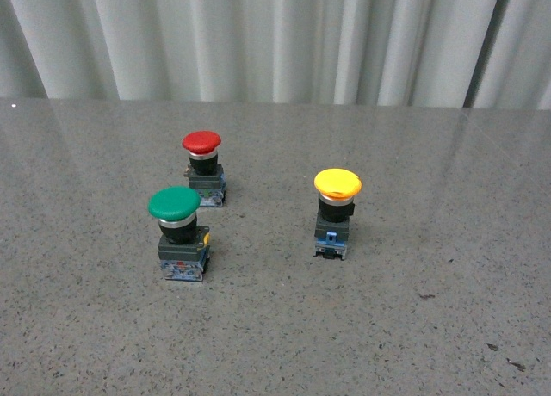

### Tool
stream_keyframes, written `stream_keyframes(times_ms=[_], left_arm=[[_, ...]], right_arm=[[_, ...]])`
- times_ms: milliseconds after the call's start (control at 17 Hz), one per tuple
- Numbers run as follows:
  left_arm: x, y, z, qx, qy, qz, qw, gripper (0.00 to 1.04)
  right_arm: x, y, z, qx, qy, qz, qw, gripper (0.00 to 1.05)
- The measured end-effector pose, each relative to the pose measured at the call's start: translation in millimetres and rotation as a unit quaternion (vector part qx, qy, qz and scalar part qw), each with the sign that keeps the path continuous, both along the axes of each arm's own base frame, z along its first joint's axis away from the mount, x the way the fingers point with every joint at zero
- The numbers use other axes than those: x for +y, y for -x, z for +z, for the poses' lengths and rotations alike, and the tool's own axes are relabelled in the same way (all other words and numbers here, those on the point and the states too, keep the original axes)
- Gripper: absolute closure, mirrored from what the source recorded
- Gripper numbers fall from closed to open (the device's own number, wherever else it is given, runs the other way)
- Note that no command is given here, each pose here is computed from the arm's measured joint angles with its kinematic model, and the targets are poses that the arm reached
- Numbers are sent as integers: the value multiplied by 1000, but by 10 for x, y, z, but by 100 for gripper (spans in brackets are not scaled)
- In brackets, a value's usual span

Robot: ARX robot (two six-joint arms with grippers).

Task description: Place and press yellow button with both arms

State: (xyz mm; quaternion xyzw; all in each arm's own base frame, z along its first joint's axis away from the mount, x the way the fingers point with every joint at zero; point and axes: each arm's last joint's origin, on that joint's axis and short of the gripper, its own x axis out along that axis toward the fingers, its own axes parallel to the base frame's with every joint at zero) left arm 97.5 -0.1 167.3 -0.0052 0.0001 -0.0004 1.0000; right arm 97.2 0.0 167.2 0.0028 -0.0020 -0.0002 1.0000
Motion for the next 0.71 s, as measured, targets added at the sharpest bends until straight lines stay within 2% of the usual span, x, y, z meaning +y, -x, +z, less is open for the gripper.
stream_keyframes(times_ms=[235,706], left_arm=[[0,0,0,0,0,0,1000,7],[0,0,0,0,0,0,1000,7]], right_arm=[[0,0,0,0,0,0,1000,7],[0,0,0,0,0,0,1000,6]])
